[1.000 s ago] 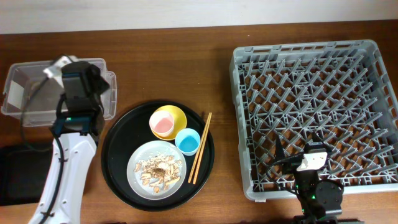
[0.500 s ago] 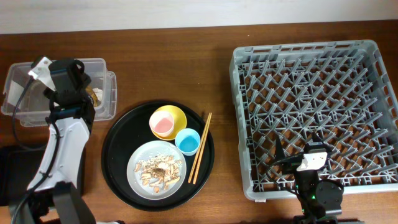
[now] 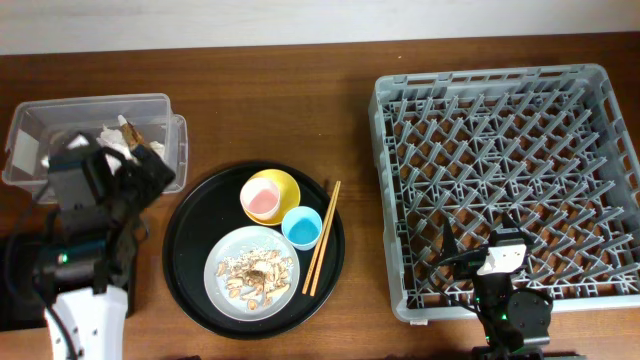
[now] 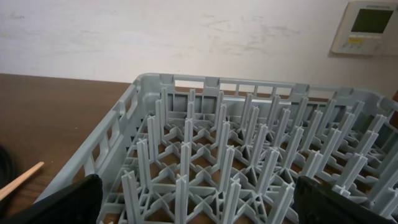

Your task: Sort waste into correct bins and load items into the dishwasher rack

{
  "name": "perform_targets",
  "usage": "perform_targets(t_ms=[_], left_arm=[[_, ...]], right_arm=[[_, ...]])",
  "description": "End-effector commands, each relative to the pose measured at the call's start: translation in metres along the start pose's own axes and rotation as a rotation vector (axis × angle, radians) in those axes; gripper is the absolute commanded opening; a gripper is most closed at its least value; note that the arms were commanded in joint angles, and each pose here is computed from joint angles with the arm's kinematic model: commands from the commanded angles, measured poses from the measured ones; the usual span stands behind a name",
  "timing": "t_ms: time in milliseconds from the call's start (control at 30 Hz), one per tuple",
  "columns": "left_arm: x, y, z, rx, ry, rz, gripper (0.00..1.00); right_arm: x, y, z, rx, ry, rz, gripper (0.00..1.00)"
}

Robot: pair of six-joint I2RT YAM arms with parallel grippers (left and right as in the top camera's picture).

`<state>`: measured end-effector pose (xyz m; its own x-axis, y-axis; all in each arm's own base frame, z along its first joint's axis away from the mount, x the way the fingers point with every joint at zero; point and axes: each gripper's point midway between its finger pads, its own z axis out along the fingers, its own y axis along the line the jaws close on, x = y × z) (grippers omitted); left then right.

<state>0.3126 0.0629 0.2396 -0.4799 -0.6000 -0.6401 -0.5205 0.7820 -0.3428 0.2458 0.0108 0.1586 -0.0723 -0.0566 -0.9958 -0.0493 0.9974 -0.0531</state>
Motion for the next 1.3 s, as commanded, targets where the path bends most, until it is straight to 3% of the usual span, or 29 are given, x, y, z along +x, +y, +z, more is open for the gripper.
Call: perform_targets(t_ms=[0,133,400,500,567,667,767,967,1033,1100,1267], left_arm=[[0.030,0.009,-0.008,-0.017,0.119,0.007,0.99],[0.056,0.026,-0.012,-0.086,0.229,0.009,0.99],[0.058,0.027,-0.013,-0.090,0.238,0.009,0.99],[0.058,0.027,-0.013,-0.091,0.238,0.009,0.99],[0.058,0.027,-0.013,-0.090,0.238,0.009,0.99],[0.058,0.027,-0.013,-0.090,0.238,0.009,0.99],[0.058,0.027,-0.013,-0.090,0.238,0.009,0.99],[0.058,0.027,-0.013,-0.090,0.238,0.009,0.99],[0.058,0.027,-0.013,-0.090,0.238,0.009,0.99],[0.058,0.027,-0.013,-0.090,0.238,0.009,0.99],[0.058,0.027,-0.013,-0.090,0.238,0.009,0.99]], right_arm=[[0.003,0.000,0.000,0.002,0.004,0.001,0.98],[0.003,0.000,0.000,0.002,0.004,0.001,0.98],[0.002,0.003,0.000,-0.013,0.001,0.005,0.98],[-0.007,0.055,-0.009,-0.329,-0.006,0.228,0.99],[-0.010,0.098,-0.031,-0.609,0.082,0.455,0.98],[-0.034,0.106,-0.040,-0.699,0.094,0.708,0.98],[-0.082,0.100,-0.049,-0.760,-0.033,0.891,0.98],[-0.199,0.045,-0.104,-0.819,-0.579,1.110,0.98],[-0.223,0.037,-0.117,-0.812,-0.639,1.115,0.98],[-0.250,0.038,-0.127,-0.761,-0.651,1.009,0.98],[-0.260,0.055,-0.101,-0.540,-0.301,0.662,0.98]])
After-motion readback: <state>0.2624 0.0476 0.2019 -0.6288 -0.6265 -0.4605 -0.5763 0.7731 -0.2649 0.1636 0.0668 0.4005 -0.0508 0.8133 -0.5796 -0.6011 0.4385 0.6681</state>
